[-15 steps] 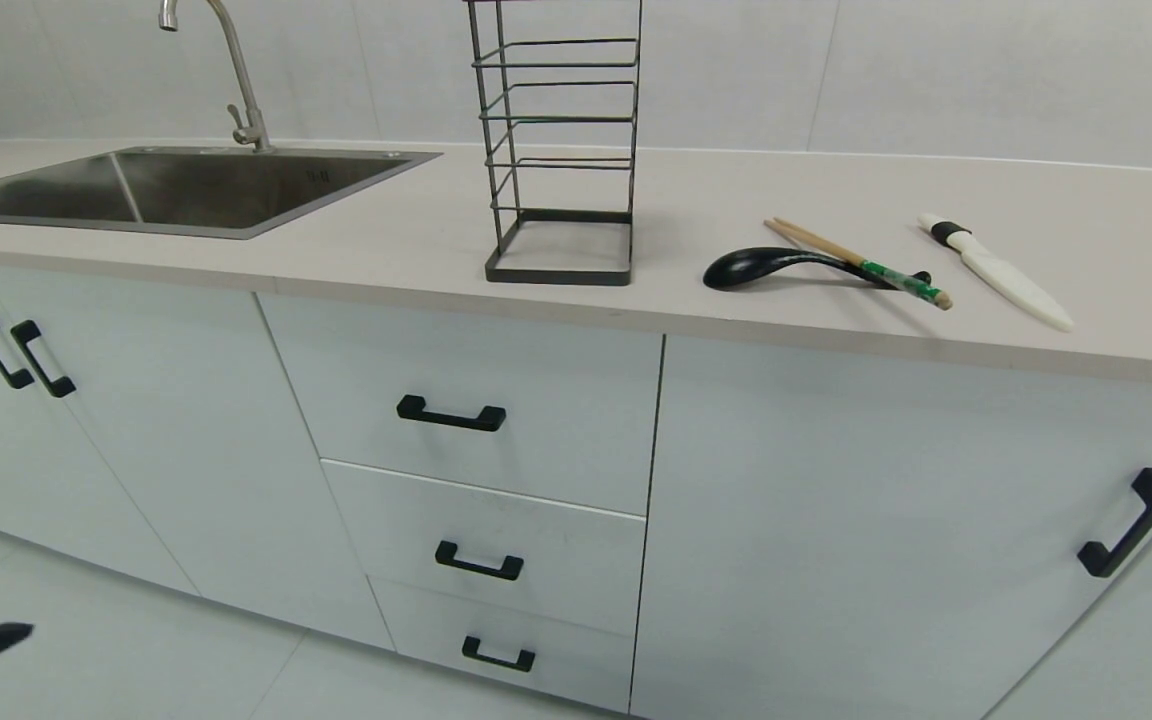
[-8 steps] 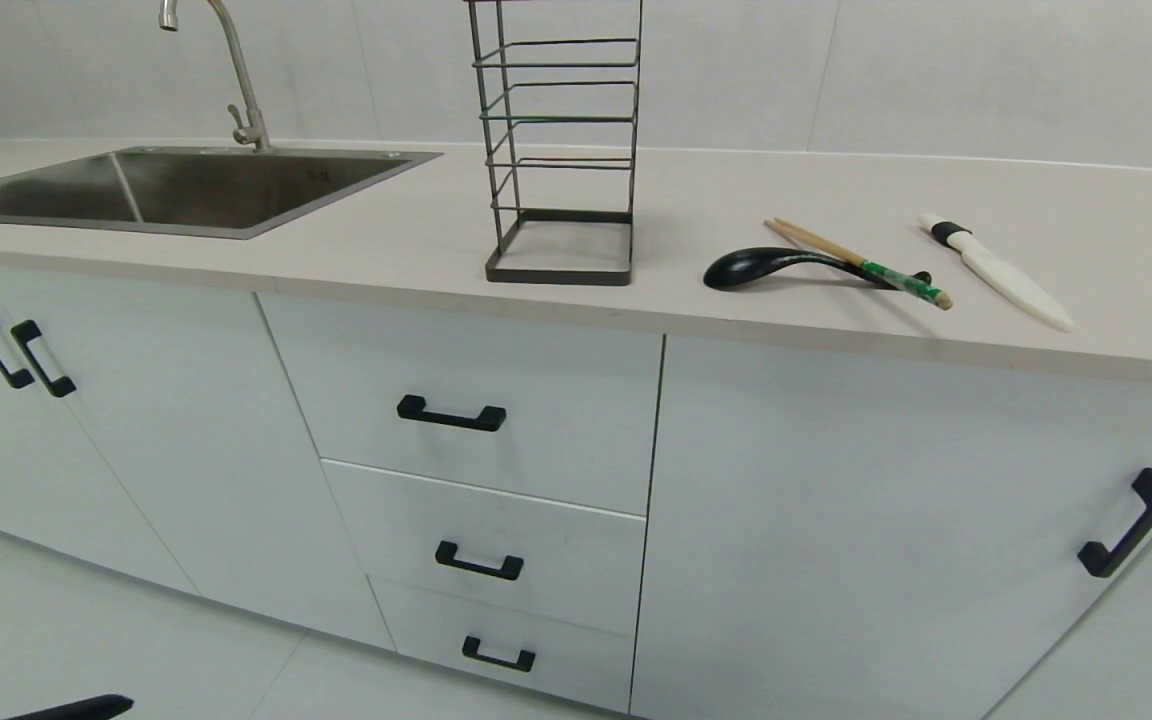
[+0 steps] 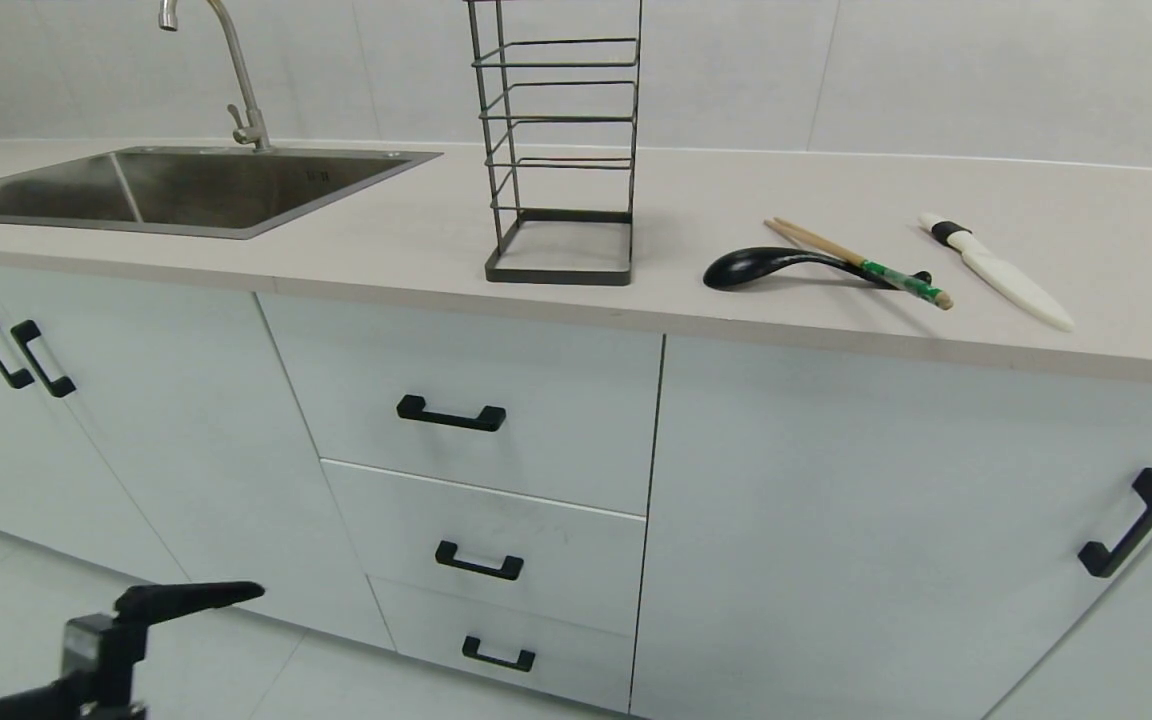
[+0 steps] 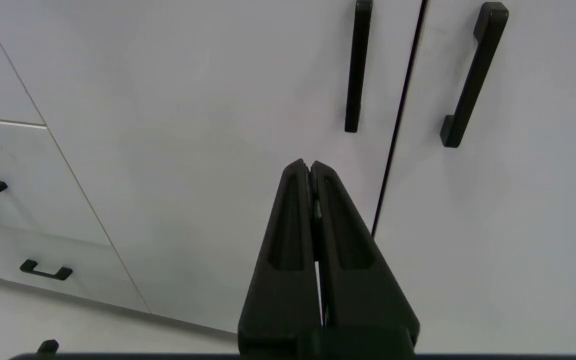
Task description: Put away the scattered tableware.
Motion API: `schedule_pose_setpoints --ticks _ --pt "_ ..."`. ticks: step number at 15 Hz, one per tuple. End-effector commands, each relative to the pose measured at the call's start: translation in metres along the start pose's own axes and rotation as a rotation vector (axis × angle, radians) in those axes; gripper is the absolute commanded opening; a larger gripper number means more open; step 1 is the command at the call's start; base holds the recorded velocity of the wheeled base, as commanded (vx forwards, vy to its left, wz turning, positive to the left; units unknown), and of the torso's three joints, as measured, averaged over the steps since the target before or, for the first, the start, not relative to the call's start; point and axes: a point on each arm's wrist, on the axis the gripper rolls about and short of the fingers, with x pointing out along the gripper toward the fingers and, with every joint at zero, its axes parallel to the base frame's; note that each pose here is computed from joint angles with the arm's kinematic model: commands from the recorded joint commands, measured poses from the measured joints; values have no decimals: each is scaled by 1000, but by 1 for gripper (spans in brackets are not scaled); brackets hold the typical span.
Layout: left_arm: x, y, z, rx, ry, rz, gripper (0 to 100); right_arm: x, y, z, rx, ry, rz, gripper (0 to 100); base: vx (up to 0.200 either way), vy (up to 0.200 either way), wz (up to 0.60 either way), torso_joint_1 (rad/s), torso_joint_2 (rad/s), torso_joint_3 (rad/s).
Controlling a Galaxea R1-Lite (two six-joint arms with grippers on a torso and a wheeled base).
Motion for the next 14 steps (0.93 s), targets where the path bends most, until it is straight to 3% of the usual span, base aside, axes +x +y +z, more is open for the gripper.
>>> schedule_pose_setpoints --ticks 1,2,3,4,6,10,14 --pt "71 12 6 39 -55 -184 100 0 0 0 0 2 1 0 0 0 0 0 0 0" --pt "72 12 5 35 -53 -188 100 0 0 0 0 2 1 0 0 0 0 0 0 0" --pt "76 9 4 -53 -38 -214 100 0 0 0 0 2 1 0 0 0 0 0 0 0" --pt "75 9 4 -99 -31 -211 100 0 0 0 0 2 1 0 0 0 0 0 0 0" --pt "75 10 3 -145 -13 -204 100 0 0 0 0 2 1 0 0 0 0 0 0 0" --pt "86 11 -3 -168 8 -207 100 0 0 0 0 2 1 0 0 0 0 0 0 0" --pt "110 11 -7 -146 14 -209 100 0 0 0 0 2 1 0 0 0 0 0 0 0"
